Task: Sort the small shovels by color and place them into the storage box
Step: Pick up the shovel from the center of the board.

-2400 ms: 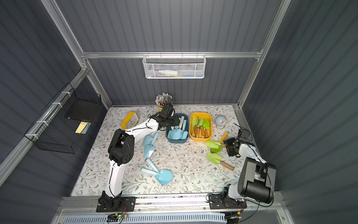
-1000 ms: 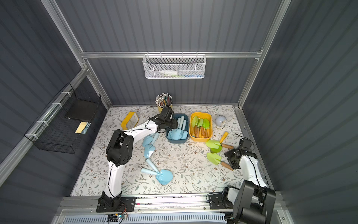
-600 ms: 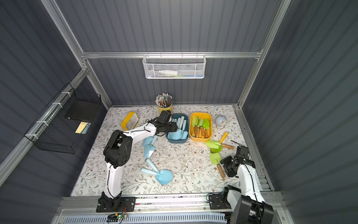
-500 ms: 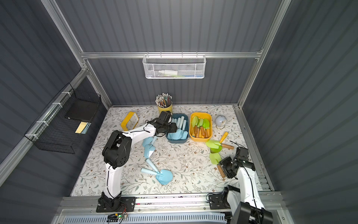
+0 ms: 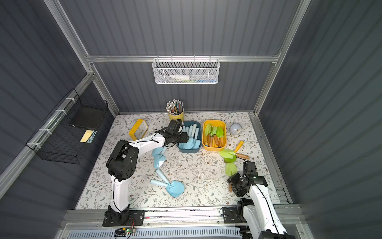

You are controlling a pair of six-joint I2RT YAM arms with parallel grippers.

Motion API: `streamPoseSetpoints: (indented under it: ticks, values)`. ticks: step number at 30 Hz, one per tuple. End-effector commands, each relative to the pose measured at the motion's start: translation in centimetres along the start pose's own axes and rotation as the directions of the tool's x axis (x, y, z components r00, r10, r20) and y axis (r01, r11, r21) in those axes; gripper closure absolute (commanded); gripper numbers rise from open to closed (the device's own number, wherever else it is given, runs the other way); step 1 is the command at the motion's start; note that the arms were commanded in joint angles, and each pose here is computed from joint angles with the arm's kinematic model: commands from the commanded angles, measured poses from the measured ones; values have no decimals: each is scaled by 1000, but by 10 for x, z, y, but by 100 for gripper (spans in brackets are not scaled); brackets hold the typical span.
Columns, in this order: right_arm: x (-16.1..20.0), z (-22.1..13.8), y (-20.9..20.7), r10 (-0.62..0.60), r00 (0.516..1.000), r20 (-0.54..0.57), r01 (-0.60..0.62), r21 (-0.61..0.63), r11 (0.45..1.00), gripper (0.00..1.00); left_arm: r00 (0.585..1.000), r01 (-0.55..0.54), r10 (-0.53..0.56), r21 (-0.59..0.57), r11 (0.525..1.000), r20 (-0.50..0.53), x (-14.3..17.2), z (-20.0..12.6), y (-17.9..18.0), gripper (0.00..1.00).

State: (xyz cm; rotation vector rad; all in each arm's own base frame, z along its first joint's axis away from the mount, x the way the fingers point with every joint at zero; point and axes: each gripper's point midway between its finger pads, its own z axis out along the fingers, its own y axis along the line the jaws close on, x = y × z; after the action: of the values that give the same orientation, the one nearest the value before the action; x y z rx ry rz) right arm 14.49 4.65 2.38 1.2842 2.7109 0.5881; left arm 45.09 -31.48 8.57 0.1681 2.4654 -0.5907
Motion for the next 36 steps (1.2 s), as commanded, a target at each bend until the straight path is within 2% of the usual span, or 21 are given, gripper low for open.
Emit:
streamPoseSetpoints:
  ticks: [1, 7, 13, 16, 23, 29, 32, 36]
  values:
    - [0, 0, 4, -15, 1000, -4, 15, 67, 998, 42, 999, -36, 35, 39, 999, 42, -12, -22, -13, 46]
    - [-8, 4, 11, -98, 995, 10, 95, 178, 980, 48, 998, -52, 51, 55, 997, 26, -7, -22, -15, 46]
    - [-7, 9, 18, -96, 995, 7, 94, 159, 983, 78, 998, -58, 56, 57, 997, 25, -8, -20, -15, 46]
    - [-7, 7, 24, -101, 995, 12, 98, 142, 985, 85, 998, -60, 59, 59, 996, 28, -9, -19, -15, 46]
    - [-9, -14, 53, -164, 985, 53, 157, 119, 980, 90, 998, -61, 59, 71, 996, 31, -10, -16, -17, 46]
    - [-11, -40, 101, -273, 957, 100, 263, 102, 959, 90, 998, -54, 51, 74, 996, 43, -14, -14, -18, 46]
    - [-16, -53, 134, -367, 921, 132, 354, 115, 928, 91, 998, -45, 42, 74, 996, 51, -17, -15, -17, 46]
    - [-28, -52, 189, -499, 858, 123, 485, 128, 865, 90, 997, -27, 22, 67, 997, 69, -24, -19, -14, 46]
